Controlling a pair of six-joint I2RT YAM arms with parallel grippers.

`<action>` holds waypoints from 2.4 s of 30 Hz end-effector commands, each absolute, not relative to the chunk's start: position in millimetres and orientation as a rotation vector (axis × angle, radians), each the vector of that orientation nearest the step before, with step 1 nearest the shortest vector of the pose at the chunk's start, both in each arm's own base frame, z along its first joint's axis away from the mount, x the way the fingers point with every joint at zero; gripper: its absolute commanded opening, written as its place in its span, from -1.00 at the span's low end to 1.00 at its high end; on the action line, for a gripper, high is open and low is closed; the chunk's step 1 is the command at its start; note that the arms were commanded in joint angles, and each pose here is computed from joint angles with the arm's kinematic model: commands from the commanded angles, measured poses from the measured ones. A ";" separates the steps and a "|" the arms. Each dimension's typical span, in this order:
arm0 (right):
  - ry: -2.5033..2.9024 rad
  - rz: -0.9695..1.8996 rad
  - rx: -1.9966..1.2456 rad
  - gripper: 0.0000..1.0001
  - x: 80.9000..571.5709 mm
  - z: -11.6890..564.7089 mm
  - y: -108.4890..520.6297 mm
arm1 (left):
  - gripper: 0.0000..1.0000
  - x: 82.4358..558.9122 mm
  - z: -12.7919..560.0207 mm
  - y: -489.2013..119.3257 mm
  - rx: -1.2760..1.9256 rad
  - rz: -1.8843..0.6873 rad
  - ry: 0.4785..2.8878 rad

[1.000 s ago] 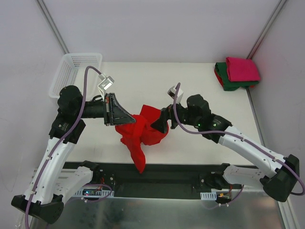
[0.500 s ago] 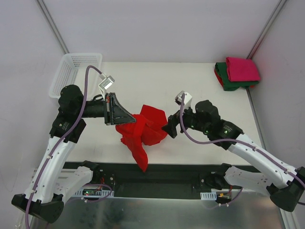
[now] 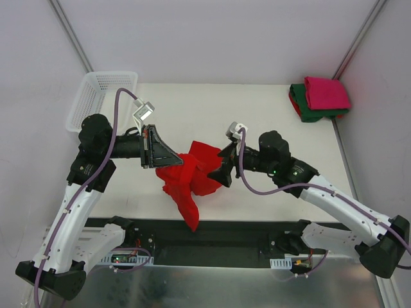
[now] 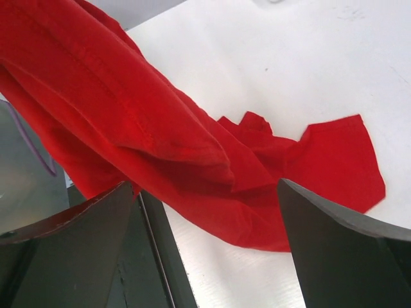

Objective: Fold and stack the t-shirts
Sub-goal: Flatten out the tshirt

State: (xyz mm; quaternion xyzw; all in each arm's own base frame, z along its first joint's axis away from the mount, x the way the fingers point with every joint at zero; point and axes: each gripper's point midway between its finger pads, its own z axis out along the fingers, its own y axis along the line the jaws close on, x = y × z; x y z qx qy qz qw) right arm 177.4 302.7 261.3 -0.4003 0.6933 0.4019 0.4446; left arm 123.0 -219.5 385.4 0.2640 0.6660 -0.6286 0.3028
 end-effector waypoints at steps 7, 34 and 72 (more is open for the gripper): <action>1.580 1.171 -1.038 0.95 173.5 285.8 336.2 | -1.00 115.2 393.7 -219.4 0.741 -1.670 1.715; 1.609 1.130 -1.056 -0.98 169.7 292.8 329.2 | -1.00 119.0 383.3 -220.2 0.731 -1.664 1.731; 1.975 0.395 -0.776 -0.98 203.8 252.2 198.5 | -1.00 242.7 216.4 -259.7 0.497 -1.391 2.185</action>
